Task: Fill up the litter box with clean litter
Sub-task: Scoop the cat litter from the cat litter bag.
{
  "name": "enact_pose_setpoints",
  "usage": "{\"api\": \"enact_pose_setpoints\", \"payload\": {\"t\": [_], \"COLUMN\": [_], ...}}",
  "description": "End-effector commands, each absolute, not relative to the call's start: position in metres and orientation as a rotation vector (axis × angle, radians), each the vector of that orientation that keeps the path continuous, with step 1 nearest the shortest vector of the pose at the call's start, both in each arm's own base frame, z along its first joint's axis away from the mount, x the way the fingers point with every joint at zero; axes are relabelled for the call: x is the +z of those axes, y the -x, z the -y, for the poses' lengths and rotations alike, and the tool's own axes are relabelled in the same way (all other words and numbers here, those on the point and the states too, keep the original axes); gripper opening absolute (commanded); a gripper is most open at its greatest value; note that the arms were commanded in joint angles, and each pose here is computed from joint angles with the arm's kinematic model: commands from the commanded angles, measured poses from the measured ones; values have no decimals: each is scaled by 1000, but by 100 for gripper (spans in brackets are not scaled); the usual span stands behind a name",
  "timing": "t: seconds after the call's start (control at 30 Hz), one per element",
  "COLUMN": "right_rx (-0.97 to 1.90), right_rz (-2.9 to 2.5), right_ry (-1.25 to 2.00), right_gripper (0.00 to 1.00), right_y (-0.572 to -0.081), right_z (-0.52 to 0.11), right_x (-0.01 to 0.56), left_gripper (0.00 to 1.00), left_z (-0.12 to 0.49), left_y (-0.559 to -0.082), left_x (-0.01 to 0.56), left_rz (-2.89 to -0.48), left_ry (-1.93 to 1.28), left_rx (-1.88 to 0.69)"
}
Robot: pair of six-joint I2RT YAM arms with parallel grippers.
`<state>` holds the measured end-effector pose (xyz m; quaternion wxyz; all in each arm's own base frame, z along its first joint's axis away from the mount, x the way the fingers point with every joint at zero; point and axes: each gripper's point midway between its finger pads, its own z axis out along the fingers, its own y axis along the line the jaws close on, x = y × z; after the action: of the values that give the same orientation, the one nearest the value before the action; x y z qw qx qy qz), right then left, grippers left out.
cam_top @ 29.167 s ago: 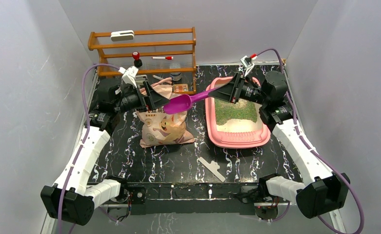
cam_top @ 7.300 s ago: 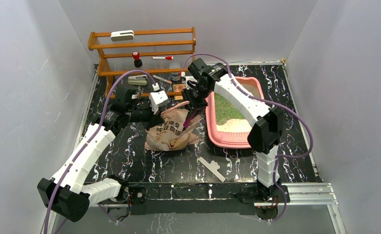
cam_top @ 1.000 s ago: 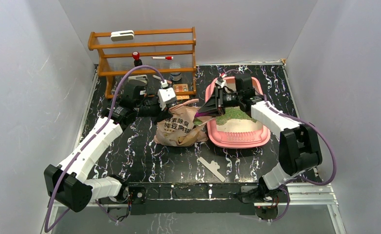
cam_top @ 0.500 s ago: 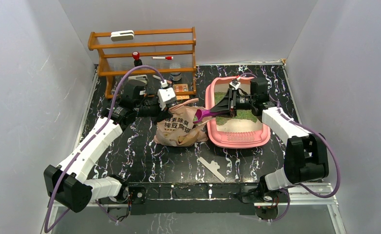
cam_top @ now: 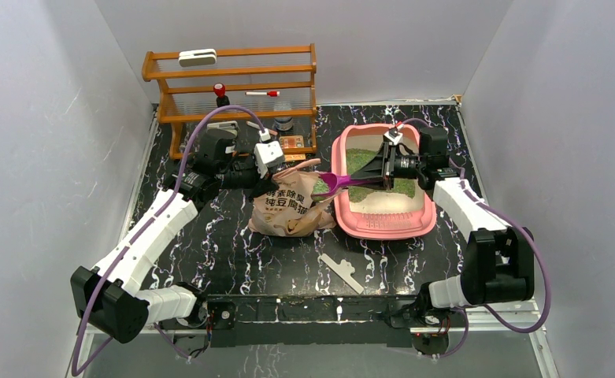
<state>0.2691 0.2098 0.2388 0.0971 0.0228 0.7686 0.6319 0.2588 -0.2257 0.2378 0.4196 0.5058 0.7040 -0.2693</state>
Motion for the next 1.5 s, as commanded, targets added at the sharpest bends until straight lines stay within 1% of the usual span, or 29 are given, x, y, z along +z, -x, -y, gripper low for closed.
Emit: {"api": "enact_pose_setpoints", "payload": {"t": [0.0,0.07,0.2,0.27,0.37,0.5,0.6,0.67,0.8,0.9,1.0,1.1,1.23,1.33,1.47], "right_rx": [1880,1852,1762,1658,1602,1665,1660,1722,1563,1633,1513,1623,1480,1521,1434], "right_rz": [-2250,-2284,-2330,-2332,-2327,-2351,-2333,-2299,-2350,-2331,-2383,-2328,-2399,-2378,-2430], "right_ry": [5,-17,56,44,28,77,95,80,94,131,118,94,88,154,151], "right_gripper": [0,0,0,0,0,0,0,0,0,0,0,0,0,0,0], "right_y": [-259,-260,-261,-271,-275,-267,-267,-266,-274,-270,-272,-269,-273,-268,-272], "right_z": [-208,-210,-223,-209,-194,-213,-213,-214,-211,-221,-210,-215,-212,-224,-214], "right_x": [248,241,240,244,249,249,250,258,257,260,252,260,252,258,249], "left_gripper": [0,0,0,0,0,0,0,0,0,0,0,0,0,0,0], "left_z": [233,234,235,235,233,233,235,234,233,233,233,232,232,232,232], "left_y": [-252,-252,-254,-254,-252,-252,-253,-252,-252,-252,-252,-250,-251,-251,-252], "left_x": [270,272,276,277,276,271,273,275,276,275,275,274,273,272,274], "left_rz": [-1646,-1639,-1625,-1627,-1628,-1637,-1643,-1637,-1635,-1638,-1648,-1643,-1651,-1650,-1654], "left_ry": [-1262,-1261,-1258,-1254,-1250,-1251,-1243,-1243,-1236,-1236,-1234,-1234,-1227,-1227,-1221], "left_rx": [-712,-713,-717,-712,-704,-710,-724,-723,-711,-716,-714,-710,-712,-714,-713]}}
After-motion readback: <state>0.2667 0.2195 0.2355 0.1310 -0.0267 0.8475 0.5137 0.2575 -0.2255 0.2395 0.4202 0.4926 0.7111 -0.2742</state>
